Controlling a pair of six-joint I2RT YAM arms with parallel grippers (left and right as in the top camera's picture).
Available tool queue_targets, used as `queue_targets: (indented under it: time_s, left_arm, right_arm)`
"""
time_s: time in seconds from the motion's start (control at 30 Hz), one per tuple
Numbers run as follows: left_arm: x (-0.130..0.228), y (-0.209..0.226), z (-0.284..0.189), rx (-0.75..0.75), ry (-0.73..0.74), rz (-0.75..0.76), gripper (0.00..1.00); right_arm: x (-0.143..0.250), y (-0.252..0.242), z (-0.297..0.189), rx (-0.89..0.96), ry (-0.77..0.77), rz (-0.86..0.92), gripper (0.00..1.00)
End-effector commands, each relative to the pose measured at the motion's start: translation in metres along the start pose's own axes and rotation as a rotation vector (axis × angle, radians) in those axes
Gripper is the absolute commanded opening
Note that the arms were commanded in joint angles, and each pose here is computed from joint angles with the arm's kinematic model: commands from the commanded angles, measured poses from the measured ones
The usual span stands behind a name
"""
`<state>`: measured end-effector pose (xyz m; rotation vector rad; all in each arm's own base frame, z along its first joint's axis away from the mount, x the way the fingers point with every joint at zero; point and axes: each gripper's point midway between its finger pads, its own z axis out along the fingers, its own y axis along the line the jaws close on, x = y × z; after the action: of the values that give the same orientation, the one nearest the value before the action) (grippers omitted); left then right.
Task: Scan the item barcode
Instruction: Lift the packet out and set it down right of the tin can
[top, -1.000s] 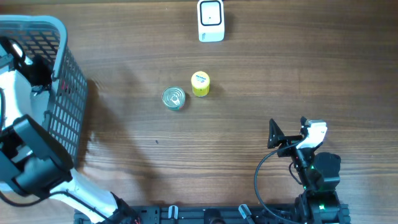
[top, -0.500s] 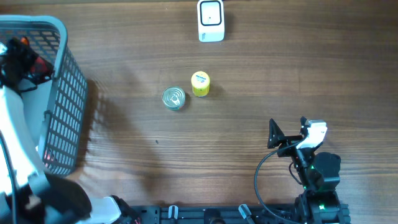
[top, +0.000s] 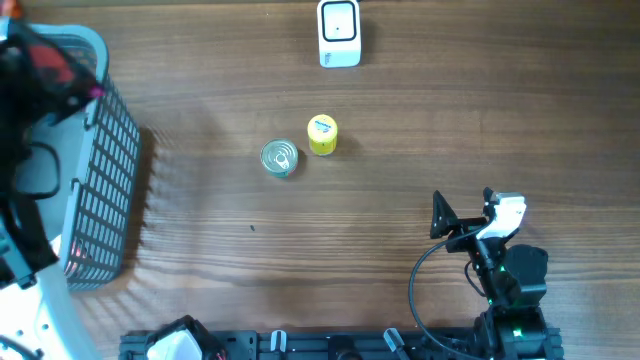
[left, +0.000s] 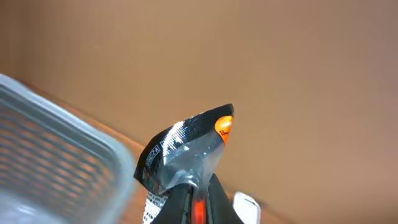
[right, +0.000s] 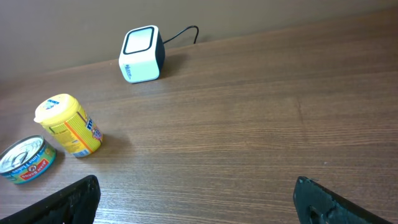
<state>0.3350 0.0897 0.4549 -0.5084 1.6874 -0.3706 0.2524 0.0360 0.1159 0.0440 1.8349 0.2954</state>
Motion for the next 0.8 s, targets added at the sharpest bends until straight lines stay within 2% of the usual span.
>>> queue_targets:
  time_s: [0.0, 0.07, 0.13, 0.33, 0.5, 0.57, 0.7, 0.77]
  left_arm:
    - [0.045, -0.04, 0.022, 0.145, 0.173, -0.029, 0.04]
    - [0.072, -0.058, 0.034, 0.193, 0.262, -0.027, 0.04]
    - [0.128, -0.091, 0.055, 0.276, 0.429, 0.03, 0.04]
    - [0.231, -0.127, 0.075, 0.344, 0.723, 0.094, 0.04]
    - [0.318, -0.167, 0.059, 0.491, 0.915, 0.304, 0.04]
    - [0.372, -0.177, 0.037, 0.546, 1.052, 0.437, 0.04]
    - [0.43, -0.153, 0.035, 0.377, 1.137, 0.636, 0.04]
    - [0.453, -0.143, 0.036, 0.331, 1.173, 0.689, 0.04]
  right_arm:
    - [-0.001, -0.004, 0.0, 0.019, -0.008, 0.009, 1.0]
    - [-0.001, -0.004, 0.0, 0.019, -0.008, 0.009, 1.0]
    - [-0.001, -0.004, 0.0, 0.019, -0.008, 0.009, 1.0]
    - [-0.001, -0.004, 0.0, 0.019, -0.008, 0.009, 1.0]
    - [-0.001, -0.004, 0.0, 0.019, -0.008, 0.009, 1.0]
    - [-0.001, -0.004, 0.0, 0.019, -0.008, 0.009, 1.0]
    - [-0.001, -0.004, 0.0, 0.019, -0.008, 0.008, 1.0]
    - [-0.001, -0.004, 0.0, 0.019, -0.008, 0.009, 1.0]
